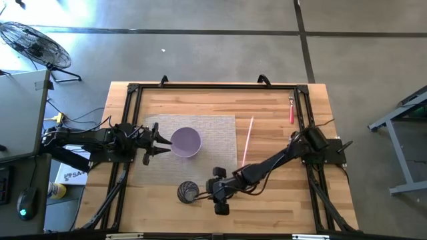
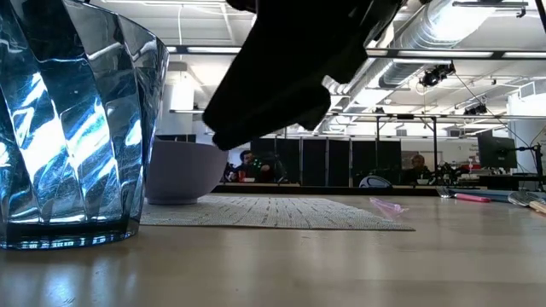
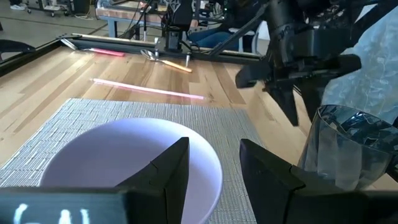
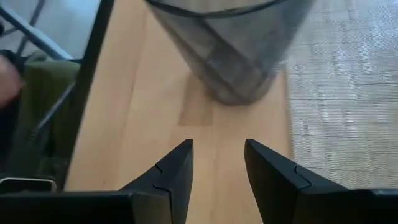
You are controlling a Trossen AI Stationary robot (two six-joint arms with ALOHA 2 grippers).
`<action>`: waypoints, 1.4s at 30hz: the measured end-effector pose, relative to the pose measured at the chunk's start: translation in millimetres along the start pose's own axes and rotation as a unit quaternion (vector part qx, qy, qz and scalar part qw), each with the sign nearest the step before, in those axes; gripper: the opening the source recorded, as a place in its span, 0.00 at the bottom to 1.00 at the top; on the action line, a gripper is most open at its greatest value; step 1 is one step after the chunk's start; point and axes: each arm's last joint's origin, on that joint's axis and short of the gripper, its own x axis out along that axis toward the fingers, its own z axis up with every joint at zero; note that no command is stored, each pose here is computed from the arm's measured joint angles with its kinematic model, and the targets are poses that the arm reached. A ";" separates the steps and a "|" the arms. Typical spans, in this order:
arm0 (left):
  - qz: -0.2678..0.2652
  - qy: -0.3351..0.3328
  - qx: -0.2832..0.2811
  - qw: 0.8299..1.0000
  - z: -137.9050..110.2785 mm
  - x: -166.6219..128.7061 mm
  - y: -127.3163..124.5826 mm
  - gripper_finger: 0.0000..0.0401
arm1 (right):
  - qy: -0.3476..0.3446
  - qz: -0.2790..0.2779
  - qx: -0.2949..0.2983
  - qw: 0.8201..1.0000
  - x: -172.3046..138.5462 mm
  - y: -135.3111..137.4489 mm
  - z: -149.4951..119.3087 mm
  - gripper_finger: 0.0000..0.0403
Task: Pick & Place Utensil
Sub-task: Put the blue cup on the gray placemat above the purple bowl
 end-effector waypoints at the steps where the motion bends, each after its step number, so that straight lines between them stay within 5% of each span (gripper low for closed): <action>1: 0.000 0.000 0.000 1.000 0.0 0.0 0.0 0.35 | 0.000 0.002 0.000 1.000 1.9 0.0 -0.8 0.34; 9: 0.000 0.000 0.000 1.000 0.0 0.0 0.0 0.35 | -0.016 -0.039 -0.010 0.999 10.3 0.4 -6.3 0.37; 22: 0.000 0.000 0.000 1.000 0.0 0.0 0.0 0.35 | -0.095 -0.043 -0.042 0.994 11.7 20.9 -12.1 0.76; 33: 0.000 0.000 0.000 1.000 0.0 0.0 0.0 0.35 | -0.216 0.001 0.014 0.976 17.9 -2.3 -49.8 0.94; 42: 0.000 0.000 0.000 1.000 0.0 0.0 0.0 0.35 | -0.257 -0.026 -0.026 0.966 38.4 -14.2 -59.8 0.99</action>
